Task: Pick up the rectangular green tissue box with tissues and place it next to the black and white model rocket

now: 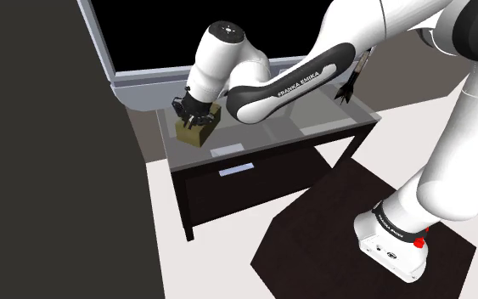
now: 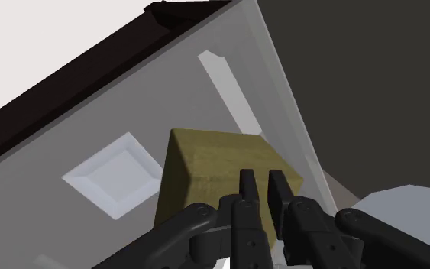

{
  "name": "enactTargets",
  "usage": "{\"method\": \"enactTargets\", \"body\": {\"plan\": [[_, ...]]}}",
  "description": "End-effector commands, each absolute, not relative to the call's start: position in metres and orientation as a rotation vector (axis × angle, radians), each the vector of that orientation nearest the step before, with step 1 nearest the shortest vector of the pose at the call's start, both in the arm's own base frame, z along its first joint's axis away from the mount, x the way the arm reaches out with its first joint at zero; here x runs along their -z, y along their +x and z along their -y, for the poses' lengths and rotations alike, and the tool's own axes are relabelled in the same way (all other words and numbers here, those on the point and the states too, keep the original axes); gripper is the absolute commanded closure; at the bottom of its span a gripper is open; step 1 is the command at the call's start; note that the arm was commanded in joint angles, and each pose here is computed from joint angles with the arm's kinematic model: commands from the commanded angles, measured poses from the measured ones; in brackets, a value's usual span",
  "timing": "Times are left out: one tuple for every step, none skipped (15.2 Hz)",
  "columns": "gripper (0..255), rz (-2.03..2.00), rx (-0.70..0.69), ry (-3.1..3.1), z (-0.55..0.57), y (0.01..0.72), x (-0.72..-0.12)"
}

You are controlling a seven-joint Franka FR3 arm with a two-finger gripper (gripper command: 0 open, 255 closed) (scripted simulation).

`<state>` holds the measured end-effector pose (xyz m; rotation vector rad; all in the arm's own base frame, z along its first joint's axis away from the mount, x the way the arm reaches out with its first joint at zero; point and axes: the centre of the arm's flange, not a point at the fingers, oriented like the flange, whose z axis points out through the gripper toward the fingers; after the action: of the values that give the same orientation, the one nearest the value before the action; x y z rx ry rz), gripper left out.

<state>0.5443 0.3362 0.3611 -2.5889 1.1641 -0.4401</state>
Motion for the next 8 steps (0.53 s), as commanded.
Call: {"method": "enactTargets", "body": {"plan": [[255, -1.165, 0.439, -2.590, -0.336, 0.544, -0.361], [255, -1.165, 0.439, -2.590, -0.336, 0.544, -0.361], [255, -1.165, 0.439, -2.590, -0.336, 0.544, -0.361], [255, -1.165, 0.439, -2.590, -0.336, 0.544, -0.361], [255, -1.165, 0.439, -2.590, -0.336, 0.544, -0.361], [0, -1.165, 0.439, -2.590, -0.336, 0.544, -0.361], [0, -1.131, 0.478, -2.572, -0.323, 0.543, -0.364], [0, -1.097, 0.517, -2.554, -0.310, 0.542, -0.368]]}}
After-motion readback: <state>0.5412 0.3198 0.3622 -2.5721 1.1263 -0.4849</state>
